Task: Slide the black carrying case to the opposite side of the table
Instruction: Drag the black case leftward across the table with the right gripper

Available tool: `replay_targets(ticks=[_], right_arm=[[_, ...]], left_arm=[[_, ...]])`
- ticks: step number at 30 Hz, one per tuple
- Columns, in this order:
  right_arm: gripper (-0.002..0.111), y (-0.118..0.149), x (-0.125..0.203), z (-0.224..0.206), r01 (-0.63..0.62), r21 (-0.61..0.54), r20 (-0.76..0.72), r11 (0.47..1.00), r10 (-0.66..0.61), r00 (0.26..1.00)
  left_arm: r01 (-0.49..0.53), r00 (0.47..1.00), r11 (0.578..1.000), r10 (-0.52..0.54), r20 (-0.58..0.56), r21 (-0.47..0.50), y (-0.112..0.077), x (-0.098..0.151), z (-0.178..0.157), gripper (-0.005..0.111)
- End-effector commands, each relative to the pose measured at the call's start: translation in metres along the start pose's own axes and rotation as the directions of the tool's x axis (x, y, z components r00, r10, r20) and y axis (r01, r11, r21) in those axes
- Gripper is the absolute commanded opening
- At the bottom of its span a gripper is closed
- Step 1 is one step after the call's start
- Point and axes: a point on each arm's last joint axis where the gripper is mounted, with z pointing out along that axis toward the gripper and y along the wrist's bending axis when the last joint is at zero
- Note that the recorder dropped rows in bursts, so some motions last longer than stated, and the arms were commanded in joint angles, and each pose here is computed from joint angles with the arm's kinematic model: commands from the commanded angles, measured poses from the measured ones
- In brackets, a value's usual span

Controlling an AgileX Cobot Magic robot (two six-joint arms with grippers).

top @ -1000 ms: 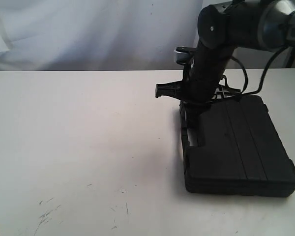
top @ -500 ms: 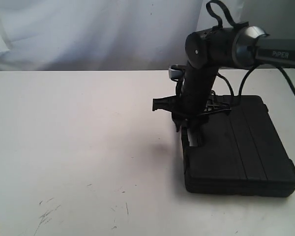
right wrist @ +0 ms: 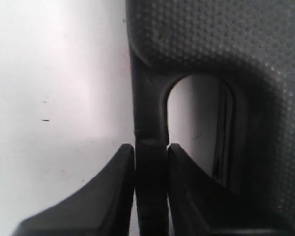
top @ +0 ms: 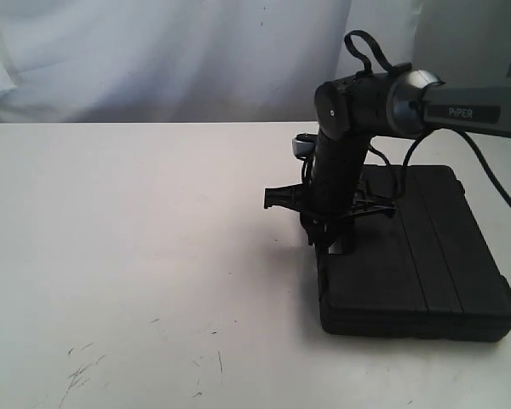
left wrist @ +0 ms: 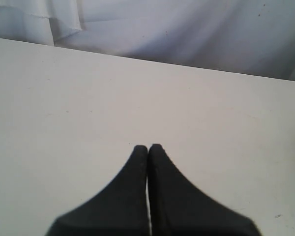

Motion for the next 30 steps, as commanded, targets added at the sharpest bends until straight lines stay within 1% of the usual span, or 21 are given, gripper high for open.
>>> replay_targets(ticks=[1,6,8,12,17,20,22,25,30], right_arm=[[0.012,0.000,-0.002,-0.003,0.005,0.006,0.013,1.000,-0.005,1.000],[0.005,0.004,0.000,-0.003,-0.010,-0.022,0.001,1.000,0.010,1.000],[0.004,0.009,0.002,-0.003,-0.005,-0.035,0.009,0.999,0.006,1.000],[0.003,0.033,0.010,-0.005,0.039,-0.067,0.053,0.997,-0.036,0.998],[0.003,0.059,0.009,-0.025,0.038,-0.120,0.115,0.992,-0.024,0.993],[0.003,0.067,0.007,-0.020,0.034,-0.111,0.092,0.993,-0.024,0.995],[0.003,0.078,0.008,-0.014,0.037,-0.130,0.074,0.991,-0.028,0.997],[0.003,0.098,0.008,-0.012,0.051,-0.154,0.090,0.987,-0.038,0.995],[0.003,0.115,0.007,-0.011,0.052,-0.177,0.098,0.983,-0.035,0.995]], left_arm=[[0.002,1.000,1.000,-0.002,0.001,0.006,0.000,0.001,0.000,0.000],[0.000,1.000,1.000,0.000,0.001,0.006,0.000,0.001,0.000,0.000],[0.000,1.000,1.000,0.000,0.001,0.006,0.000,0.001,0.000,0.000],[0.000,1.000,1.000,0.000,0.001,0.006,0.000,0.001,0.000,0.000],[0.003,1.000,1.000,-0.003,0.001,0.006,0.000,0.001,0.000,0.000],[0.003,1.000,1.000,-0.003,0.001,0.006,0.000,0.001,0.000,0.000],[0.003,1.000,1.000,-0.003,0.001,0.006,0.000,0.001,0.000,0.000],[-0.001,1.000,1.000,0.001,0.001,0.006,0.000,0.001,0.000,0.000],[-0.001,1.000,1.000,0.001,0.001,0.006,0.000,0.001,0.000,0.000]])
